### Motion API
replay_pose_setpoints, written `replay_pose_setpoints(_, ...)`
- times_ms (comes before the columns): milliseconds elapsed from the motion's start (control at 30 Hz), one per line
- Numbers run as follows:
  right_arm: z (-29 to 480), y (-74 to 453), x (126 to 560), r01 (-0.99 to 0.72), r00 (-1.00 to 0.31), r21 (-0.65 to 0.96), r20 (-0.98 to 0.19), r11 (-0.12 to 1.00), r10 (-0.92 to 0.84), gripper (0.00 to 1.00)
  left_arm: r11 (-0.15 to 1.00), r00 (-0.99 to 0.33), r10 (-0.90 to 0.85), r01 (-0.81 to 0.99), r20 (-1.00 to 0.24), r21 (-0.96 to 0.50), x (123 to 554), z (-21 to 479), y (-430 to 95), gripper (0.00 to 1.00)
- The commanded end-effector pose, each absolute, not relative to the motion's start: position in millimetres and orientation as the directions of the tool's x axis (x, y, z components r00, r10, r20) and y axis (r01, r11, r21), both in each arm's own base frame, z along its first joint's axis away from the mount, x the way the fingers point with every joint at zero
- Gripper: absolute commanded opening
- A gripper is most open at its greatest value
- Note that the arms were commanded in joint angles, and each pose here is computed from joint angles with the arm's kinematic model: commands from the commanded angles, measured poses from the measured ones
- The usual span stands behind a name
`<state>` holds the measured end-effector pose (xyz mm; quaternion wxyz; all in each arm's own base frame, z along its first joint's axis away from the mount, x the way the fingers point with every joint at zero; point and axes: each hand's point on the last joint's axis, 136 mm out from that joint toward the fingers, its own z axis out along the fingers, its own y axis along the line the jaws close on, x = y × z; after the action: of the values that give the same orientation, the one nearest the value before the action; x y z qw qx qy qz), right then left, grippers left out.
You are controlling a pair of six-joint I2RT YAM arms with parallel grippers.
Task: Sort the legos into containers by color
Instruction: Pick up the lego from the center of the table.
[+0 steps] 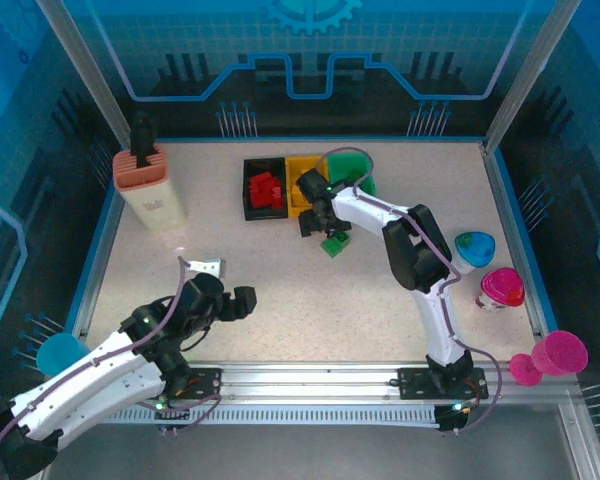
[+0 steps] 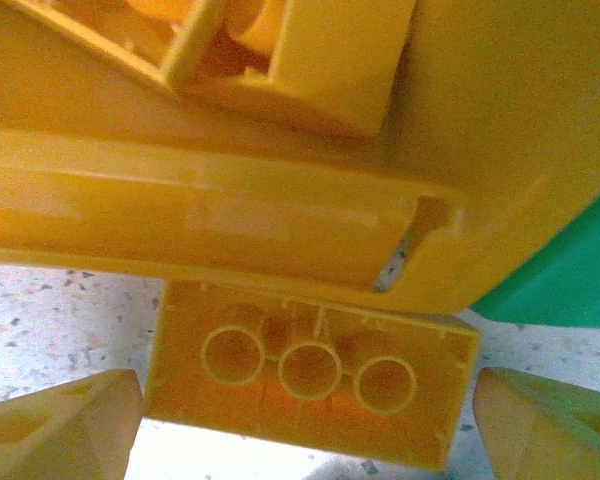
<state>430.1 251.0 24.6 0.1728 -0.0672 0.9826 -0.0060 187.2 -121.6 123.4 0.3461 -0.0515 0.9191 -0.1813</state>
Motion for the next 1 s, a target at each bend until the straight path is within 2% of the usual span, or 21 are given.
replay_pose_setpoints(0, 13.3, 246.7, 435.1, -0.1, -0.943, -0.03, -0.315, 0.995, -0.104, 0.86, 0.935, -0.755, -0.22, 0.016, -0.618, -0.353, 185.3, 120.0, -116.8, 0.89)
replay_pose_setpoints(200, 11.1, 244.7, 435.0, -0.098, -0.941, -0.035, -0.323, 0.995, -0.104, 0.79, 0.937, -0.758, -0.214, 0.018, -0.616, -0.348, 184.1, 119.2, -116.2, 0.89)
replay_pose_setpoints(533, 16.5, 243.5, 435.2, -0.105, -0.935, -0.051, -0.335, 0.993, -0.116, 0.59, 0.935, -0.756, -0.221, 0.016, -0.616, -0.354, 183.6, 119.8, -115.6, 0.89)
replay_pose_setpoints(800, 48.9, 248.0, 419.9, -0.132, -0.903, -0.069, -0.404, 0.989, -0.148, 0.56, 0.933, -0.756, -0.229, 0.01, -0.613, -0.361, 179.9, 115.1, -112.3, 0.89)
replay_pose_setpoints(967, 81.4, 253.2, 427.9, -0.143, -0.871, -0.049, -0.468, 0.989, -0.149, 0.56, 0.931, -0.755, -0.23, 0.014, -0.614, -0.365, 180.3, 116.0, -113.4, 0.88)
